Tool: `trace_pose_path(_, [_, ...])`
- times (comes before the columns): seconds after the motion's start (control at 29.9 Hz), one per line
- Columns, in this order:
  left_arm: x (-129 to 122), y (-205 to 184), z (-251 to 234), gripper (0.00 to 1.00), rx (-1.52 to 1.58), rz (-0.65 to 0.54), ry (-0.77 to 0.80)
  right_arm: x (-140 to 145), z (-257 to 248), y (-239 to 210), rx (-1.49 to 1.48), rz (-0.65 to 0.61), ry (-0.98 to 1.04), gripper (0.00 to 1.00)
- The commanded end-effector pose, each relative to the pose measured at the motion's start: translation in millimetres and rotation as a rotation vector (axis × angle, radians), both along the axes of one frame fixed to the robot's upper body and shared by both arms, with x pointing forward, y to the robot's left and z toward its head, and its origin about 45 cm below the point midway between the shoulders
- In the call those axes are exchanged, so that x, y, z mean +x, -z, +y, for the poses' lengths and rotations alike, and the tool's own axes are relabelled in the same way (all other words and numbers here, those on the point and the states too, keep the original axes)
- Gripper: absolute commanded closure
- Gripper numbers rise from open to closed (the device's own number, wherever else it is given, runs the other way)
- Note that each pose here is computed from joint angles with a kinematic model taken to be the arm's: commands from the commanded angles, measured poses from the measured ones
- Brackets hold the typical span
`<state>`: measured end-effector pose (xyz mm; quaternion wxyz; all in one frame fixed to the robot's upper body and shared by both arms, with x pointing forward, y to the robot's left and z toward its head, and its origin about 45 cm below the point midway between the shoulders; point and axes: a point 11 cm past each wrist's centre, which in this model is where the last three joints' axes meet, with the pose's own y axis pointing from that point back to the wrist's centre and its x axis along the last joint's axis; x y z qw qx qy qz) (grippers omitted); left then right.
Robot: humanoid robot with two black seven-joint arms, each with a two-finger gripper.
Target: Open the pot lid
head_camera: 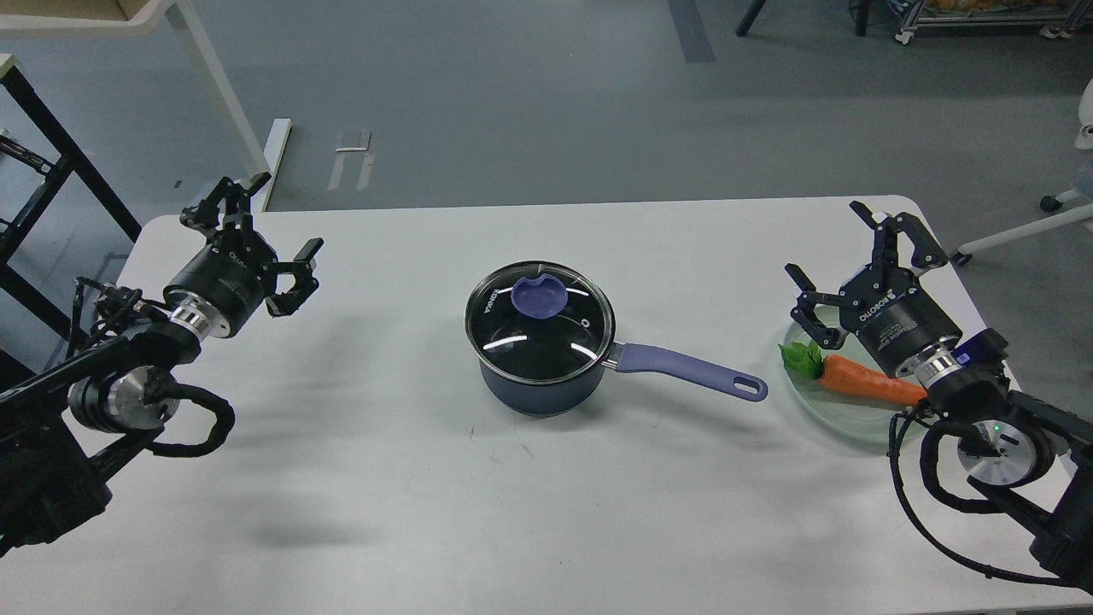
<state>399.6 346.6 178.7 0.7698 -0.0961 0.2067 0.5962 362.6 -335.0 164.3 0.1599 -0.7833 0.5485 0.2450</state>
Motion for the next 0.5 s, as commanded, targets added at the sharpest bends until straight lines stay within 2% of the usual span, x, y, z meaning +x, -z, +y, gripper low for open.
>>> trace_pose_path(0.0, [-0.5,-1.7,-0.2,0.01,0.019,-0.007,0.017,0.2,-0.8,-0.9,-0.003,-0.001,0.001,0.0])
trace_pose_path(0.17, [7.7,-15.6,6.8,0.01,0.068,-0.028,0.022,1.3,-5.4,-4.3,-0.019,-0.006,0.013,0.0])
trace_pose_path(0.3, [16.3,-25.6,14.7,0.01,0.095,-0.049,0.008,9.3,-15.9,-27.5,-0.062,-0.058,0.001,0.0])
trace_pose_path(0.47, [29.2,-42.9,27.7,0.01,0.118,-0.105,-0.03,30.1,-14.2,-104.9,-0.302,-0.261,-0.144,0.0])
